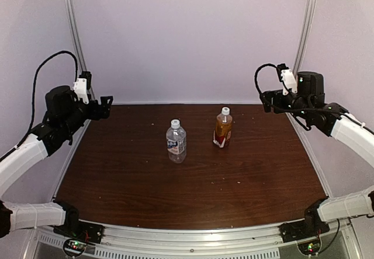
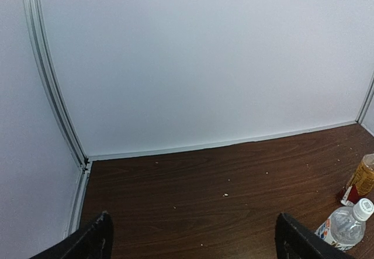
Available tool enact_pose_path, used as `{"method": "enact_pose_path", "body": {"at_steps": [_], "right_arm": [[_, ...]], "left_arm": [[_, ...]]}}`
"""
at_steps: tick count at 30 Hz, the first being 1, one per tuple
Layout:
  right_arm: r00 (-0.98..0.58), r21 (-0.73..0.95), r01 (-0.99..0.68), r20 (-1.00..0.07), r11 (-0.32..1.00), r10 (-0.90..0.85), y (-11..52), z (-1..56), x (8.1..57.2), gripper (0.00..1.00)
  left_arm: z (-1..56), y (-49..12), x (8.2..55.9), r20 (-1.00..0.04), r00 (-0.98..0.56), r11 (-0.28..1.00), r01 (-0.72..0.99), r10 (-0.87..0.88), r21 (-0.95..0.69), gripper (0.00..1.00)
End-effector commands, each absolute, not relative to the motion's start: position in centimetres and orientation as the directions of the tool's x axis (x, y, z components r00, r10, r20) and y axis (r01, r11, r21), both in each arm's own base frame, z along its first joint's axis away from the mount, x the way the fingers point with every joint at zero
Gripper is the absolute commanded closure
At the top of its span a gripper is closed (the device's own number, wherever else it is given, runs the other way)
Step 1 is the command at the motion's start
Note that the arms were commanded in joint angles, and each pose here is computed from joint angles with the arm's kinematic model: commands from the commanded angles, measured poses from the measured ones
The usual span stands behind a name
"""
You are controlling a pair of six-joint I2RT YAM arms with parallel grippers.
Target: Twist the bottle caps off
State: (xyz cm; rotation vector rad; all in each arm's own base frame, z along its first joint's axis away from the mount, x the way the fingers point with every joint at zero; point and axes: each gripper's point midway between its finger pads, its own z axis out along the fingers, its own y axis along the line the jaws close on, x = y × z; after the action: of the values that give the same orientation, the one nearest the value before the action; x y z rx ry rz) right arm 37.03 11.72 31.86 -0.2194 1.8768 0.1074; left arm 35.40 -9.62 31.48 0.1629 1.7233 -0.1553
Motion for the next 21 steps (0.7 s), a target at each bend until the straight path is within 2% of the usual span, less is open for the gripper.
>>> {"method": "enact_pose_path", "body": {"at_steps": [1, 21], "right_arm": [[-0.276, -0.038, -0.222, -0.956, 0.974, -0.101, 12.0, 32.7, 36.7, 0.00], [-0.322, -0.049, -0.258, -0.937, 0.965, -0.134, 13.5, 34.7, 36.4, 0.00]], "left_arm": [[32.2, -10.2, 35.5, -0.993, -0.121, 0.976, 0.216, -0.005, -0.031, 0.02], [32.0, -10.2, 35.8, -0.988, -0.155, 0.977, 0.210, -0.006, -0.039, 0.02]]}}
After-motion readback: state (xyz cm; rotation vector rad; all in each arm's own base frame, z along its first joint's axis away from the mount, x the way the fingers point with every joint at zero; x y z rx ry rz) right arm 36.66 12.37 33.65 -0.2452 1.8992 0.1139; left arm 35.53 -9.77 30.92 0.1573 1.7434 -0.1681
